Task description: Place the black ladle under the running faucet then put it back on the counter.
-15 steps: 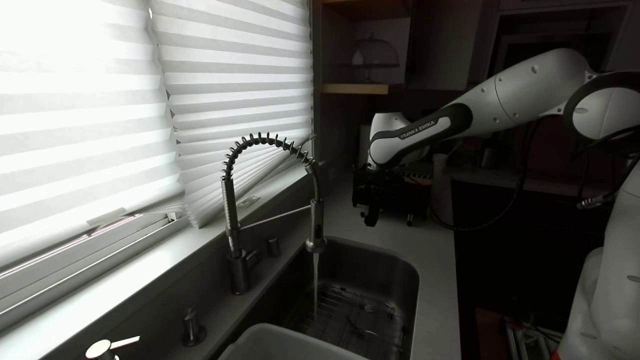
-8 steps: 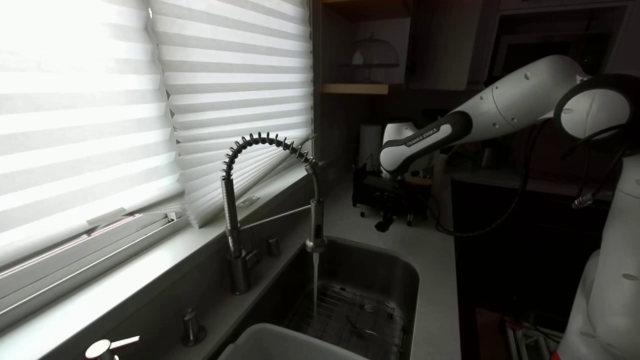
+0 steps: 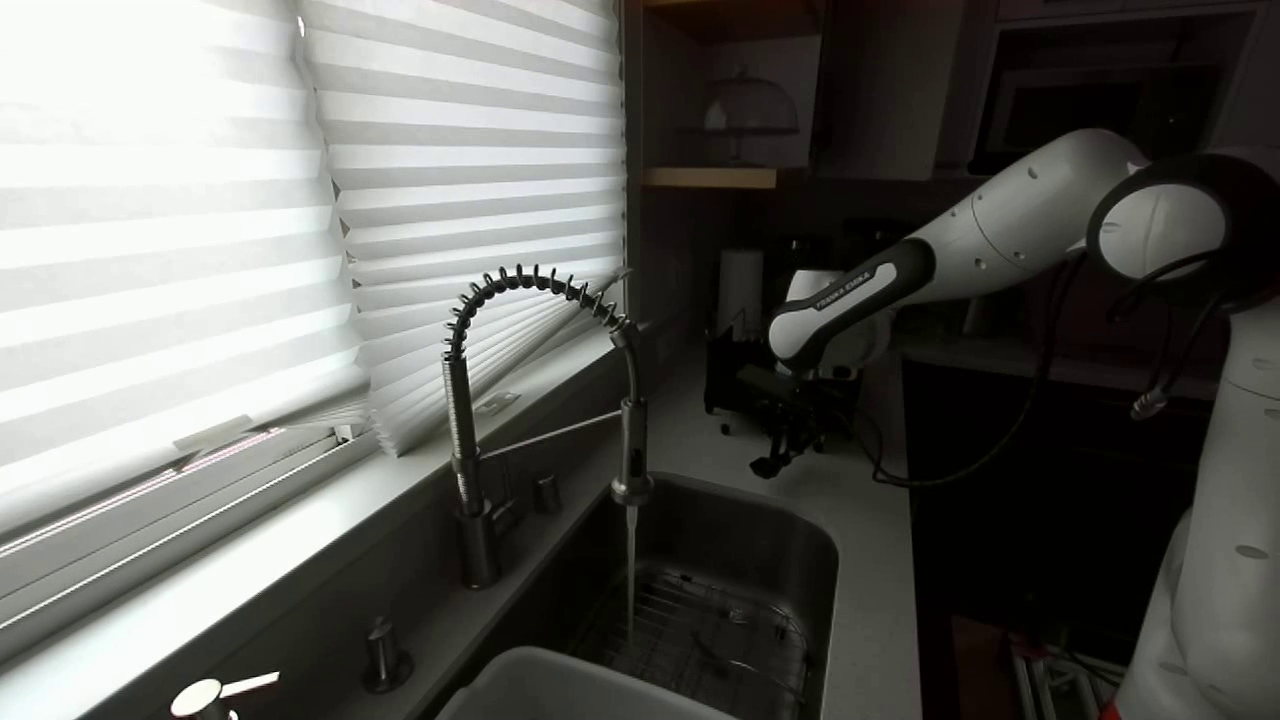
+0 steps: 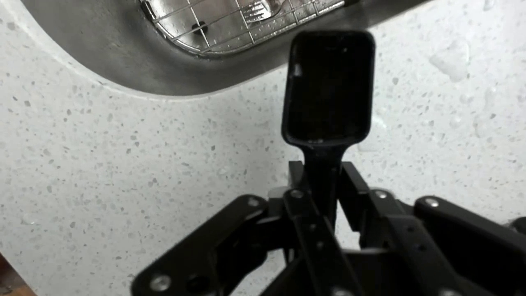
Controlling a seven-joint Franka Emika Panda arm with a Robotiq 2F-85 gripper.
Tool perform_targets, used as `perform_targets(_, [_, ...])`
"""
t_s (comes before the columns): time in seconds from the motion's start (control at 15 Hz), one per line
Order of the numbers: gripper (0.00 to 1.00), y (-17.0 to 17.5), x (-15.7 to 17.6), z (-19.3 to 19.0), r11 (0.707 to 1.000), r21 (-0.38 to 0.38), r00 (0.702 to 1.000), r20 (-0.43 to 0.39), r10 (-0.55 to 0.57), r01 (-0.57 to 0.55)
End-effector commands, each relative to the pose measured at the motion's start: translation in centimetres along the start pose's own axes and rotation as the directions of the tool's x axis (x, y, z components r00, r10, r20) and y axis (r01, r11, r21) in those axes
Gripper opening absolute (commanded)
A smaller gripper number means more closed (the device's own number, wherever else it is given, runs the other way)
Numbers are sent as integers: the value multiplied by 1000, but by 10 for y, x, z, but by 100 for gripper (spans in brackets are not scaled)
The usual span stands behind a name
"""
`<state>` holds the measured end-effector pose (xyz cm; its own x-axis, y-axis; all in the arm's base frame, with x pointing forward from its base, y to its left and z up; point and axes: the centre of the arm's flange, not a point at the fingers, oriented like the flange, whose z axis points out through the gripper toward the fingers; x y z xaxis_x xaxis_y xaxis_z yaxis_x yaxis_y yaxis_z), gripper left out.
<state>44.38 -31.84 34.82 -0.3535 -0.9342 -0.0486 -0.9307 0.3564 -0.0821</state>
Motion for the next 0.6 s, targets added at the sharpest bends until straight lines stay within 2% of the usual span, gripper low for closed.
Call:
perform_targets(0.0, [6, 7, 4, 18, 998, -11, 998, 28, 59, -59])
perform_targets(0.53, [6, 16, 15, 28, 993, -46, 994, 22, 106, -105])
